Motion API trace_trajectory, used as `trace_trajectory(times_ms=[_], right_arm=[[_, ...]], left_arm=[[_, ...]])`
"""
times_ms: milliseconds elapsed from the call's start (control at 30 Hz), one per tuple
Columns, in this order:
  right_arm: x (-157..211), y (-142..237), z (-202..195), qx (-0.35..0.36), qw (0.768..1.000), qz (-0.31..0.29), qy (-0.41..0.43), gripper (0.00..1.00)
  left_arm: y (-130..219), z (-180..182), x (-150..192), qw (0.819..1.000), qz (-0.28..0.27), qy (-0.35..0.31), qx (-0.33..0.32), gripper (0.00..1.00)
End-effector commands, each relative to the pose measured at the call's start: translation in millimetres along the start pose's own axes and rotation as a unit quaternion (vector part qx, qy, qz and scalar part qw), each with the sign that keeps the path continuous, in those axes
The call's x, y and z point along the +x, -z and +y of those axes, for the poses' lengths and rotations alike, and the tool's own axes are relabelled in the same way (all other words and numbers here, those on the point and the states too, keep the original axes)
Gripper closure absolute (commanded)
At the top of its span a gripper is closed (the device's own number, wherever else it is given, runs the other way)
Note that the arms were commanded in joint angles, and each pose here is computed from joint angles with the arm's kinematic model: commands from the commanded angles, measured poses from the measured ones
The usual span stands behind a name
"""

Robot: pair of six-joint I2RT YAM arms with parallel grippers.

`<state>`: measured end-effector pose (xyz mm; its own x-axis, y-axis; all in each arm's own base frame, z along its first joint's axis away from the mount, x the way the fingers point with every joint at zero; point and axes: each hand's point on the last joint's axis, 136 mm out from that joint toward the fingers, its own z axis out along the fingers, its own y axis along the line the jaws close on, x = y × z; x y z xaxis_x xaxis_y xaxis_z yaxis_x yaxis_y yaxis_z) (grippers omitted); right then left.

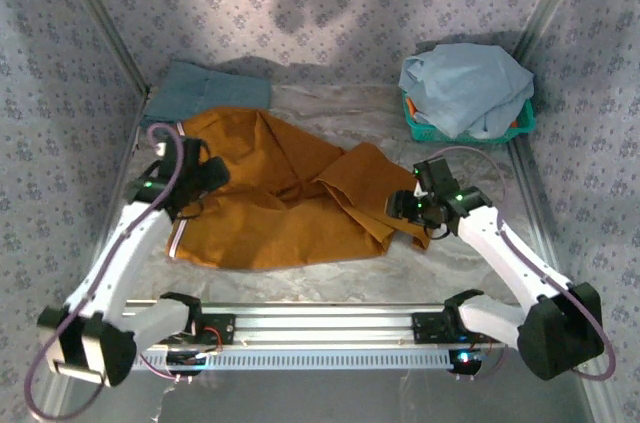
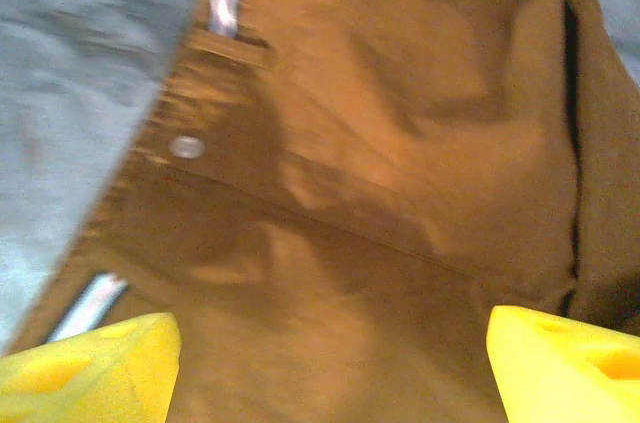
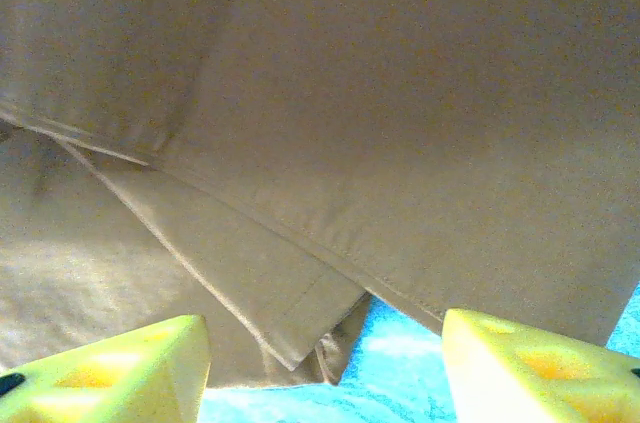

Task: Fold and stack the trousers

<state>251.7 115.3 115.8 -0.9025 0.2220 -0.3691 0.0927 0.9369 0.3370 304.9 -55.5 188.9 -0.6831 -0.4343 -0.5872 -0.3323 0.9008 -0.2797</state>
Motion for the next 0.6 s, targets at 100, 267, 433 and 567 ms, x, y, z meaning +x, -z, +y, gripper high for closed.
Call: trace_trajectory(times_ms=[100, 267, 433, 567], right_arm=[[12.6, -28.7, -5.1, -0.027, 0.994, 0.009, -0.102, 0.25], [18.7, -40.1, -12.5, -0.045, 0.982, -0.007, -0.184, 0.13], [14.3, -40.2, -21.8, -0.045, 0.968, -0.026, -0.247, 0.1], [18.8, -32.1, -32.2, -0.028, 0.959, -0.038, -0.278, 0.1]], left_arm=[[-62.2, -54.0, 38.9, 0.998, 0.013, 0.035, 0.052, 0.17], [-103.9, -24.3, 77.2, 0.997, 0.03, 0.075, 0.001, 0.18], [-114.8, 20.5, 93.4, 0.993, 0.025, 0.097, -0.054, 0.18], [-117.3, 53.6, 101.9, 0.989, 0.029, 0.122, -0.082, 0.18]])
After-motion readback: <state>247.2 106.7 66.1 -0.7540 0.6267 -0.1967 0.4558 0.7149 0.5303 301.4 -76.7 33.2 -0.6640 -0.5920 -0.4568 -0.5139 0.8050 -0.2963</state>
